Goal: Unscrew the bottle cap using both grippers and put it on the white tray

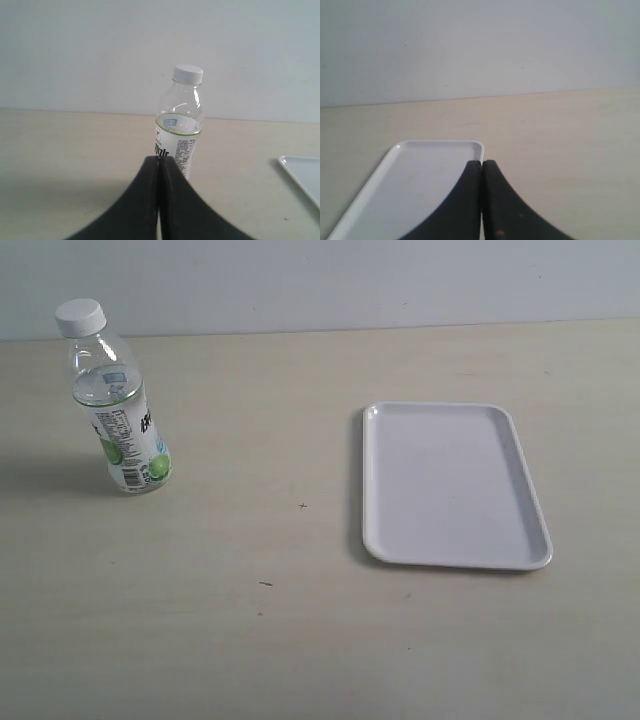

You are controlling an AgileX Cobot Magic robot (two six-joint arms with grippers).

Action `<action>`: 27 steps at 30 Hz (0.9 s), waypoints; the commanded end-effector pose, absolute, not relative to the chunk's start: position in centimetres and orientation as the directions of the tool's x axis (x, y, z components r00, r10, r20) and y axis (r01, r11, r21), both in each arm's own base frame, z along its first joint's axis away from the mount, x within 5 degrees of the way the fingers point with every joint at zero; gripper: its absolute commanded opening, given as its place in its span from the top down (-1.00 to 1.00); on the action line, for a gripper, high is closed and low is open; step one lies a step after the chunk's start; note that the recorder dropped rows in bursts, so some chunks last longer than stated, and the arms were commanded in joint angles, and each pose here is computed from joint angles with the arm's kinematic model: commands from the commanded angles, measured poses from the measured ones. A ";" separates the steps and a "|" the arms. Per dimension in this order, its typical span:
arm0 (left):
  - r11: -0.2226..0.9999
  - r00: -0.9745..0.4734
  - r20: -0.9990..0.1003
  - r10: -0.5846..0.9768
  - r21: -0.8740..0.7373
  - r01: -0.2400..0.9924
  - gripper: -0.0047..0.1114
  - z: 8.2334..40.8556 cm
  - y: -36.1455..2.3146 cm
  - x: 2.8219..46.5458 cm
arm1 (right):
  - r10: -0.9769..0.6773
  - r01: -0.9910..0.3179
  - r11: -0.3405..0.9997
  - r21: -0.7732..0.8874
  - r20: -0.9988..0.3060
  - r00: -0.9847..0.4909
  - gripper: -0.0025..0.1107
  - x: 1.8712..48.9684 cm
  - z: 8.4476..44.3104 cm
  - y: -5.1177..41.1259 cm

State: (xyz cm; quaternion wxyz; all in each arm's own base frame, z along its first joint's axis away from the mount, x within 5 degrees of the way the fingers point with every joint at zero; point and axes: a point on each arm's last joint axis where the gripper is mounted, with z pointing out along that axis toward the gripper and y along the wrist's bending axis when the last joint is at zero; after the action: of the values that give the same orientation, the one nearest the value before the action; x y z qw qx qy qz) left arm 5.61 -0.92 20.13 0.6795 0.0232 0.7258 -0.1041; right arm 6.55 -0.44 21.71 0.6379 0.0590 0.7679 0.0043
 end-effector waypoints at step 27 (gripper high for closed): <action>0.922 0.140 -0.945 -0.297 -0.246 0.298 0.92 22.5 -1.5 5.2 | 0.095 0.090 0.993 0.080 -0.979 -0.181 0.96 6.6 21.7 -0.5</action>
State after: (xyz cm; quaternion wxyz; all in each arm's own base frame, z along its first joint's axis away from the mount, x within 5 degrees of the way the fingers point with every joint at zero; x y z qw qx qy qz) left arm 5.46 -1.34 21.76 0.7377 0.0344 0.6607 -0.1348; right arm 6.55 -0.44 21.71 0.6376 0.0590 0.7681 0.0043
